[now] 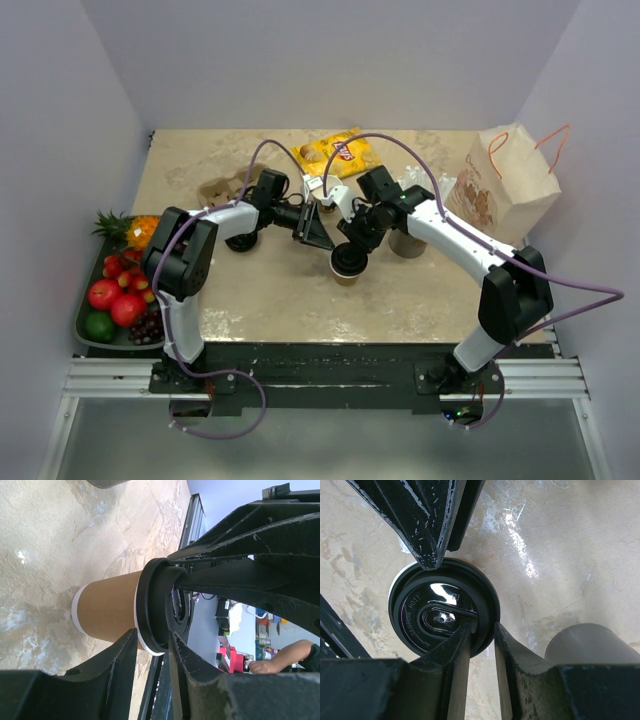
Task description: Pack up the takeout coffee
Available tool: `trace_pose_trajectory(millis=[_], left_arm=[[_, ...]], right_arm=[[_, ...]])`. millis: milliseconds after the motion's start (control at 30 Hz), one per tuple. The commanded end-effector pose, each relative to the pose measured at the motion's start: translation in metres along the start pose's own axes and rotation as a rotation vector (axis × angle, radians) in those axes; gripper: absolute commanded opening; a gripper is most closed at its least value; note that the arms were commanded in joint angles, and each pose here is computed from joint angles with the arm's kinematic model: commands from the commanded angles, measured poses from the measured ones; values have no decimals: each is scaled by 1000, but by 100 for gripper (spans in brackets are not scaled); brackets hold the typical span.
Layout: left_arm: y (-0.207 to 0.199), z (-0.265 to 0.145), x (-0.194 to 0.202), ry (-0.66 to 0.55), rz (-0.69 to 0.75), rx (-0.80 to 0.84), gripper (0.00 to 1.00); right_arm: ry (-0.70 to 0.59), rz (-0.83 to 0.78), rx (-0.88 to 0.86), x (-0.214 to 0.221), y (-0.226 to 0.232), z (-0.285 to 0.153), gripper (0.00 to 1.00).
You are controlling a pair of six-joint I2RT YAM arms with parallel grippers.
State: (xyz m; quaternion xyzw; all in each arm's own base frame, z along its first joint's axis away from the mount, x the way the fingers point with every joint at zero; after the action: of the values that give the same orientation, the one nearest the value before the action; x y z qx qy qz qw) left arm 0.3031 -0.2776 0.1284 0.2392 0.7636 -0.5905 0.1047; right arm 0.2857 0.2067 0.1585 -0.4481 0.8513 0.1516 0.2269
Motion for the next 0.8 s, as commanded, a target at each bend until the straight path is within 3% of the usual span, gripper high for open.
trace_pose_trajectory(millis=[0, 767], left_arm=[[-21, -5, -16, -24, 100, 13, 37], [-16, -12, -15, -29, 104, 7, 40]], right_arm=[[-34, -8, -16, -9, 5, -5, 31], [-31, 3, -24, -21, 5, 9, 33]])
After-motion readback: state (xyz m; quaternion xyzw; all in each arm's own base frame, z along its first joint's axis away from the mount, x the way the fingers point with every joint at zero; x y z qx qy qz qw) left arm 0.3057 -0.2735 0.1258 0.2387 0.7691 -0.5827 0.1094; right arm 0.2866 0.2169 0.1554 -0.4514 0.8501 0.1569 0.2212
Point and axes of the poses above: each gripper's point midway between its finger pads, its own z axis out along the fingers, its own y axis along the line the jaws close on, x = y × z, the point moved 4 cm from there along -z, back along the fingers, and after that the axes turned 6 degrees about z, right-handed, at the moved point
